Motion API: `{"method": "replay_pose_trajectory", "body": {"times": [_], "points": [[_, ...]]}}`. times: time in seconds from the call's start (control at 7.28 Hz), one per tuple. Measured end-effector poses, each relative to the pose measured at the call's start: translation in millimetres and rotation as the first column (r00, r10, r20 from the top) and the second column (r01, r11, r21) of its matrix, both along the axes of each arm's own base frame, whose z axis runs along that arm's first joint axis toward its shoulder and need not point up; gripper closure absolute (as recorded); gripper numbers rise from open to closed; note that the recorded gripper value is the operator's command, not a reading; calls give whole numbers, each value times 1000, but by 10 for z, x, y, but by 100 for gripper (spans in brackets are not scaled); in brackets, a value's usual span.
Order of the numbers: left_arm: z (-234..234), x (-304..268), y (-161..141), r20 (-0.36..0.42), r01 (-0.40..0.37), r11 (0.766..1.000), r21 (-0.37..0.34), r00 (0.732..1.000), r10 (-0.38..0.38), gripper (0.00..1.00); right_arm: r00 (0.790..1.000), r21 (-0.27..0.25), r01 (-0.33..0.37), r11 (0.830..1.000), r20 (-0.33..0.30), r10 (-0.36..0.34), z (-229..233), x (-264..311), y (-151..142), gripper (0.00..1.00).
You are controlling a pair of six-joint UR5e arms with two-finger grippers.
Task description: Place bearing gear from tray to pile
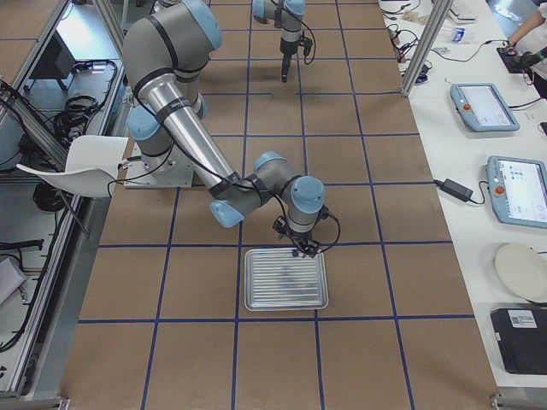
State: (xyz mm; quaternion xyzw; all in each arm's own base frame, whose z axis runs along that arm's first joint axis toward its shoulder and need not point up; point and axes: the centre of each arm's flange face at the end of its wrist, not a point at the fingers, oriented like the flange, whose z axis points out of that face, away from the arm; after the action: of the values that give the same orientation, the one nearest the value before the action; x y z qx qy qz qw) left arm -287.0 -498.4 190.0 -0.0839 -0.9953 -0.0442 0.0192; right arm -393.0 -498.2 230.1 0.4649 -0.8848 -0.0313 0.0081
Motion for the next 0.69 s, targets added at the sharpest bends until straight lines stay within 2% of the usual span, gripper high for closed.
{"method": "replay_pose_trajectory", "body": {"times": [0.14,0.27,0.41,0.69], "points": [[-56,-19,8,2,4,1000,9,1000,-4,33,995,4,-105,995,4,105,-145,-45,-15,0],[-90,-28,10,3,6,1000,14,1000,-6,33,981,1,-194,981,3,194,-240,-75,-37,0],[-116,-30,4,5,7,1000,17,1000,-7,33,970,-6,-242,970,3,242,-300,-87,-56,0],[-188,-35,-16,8,8,1000,24,1000,-8,34,951,-56,-306,950,22,307,-350,-67,-110,2]]}}
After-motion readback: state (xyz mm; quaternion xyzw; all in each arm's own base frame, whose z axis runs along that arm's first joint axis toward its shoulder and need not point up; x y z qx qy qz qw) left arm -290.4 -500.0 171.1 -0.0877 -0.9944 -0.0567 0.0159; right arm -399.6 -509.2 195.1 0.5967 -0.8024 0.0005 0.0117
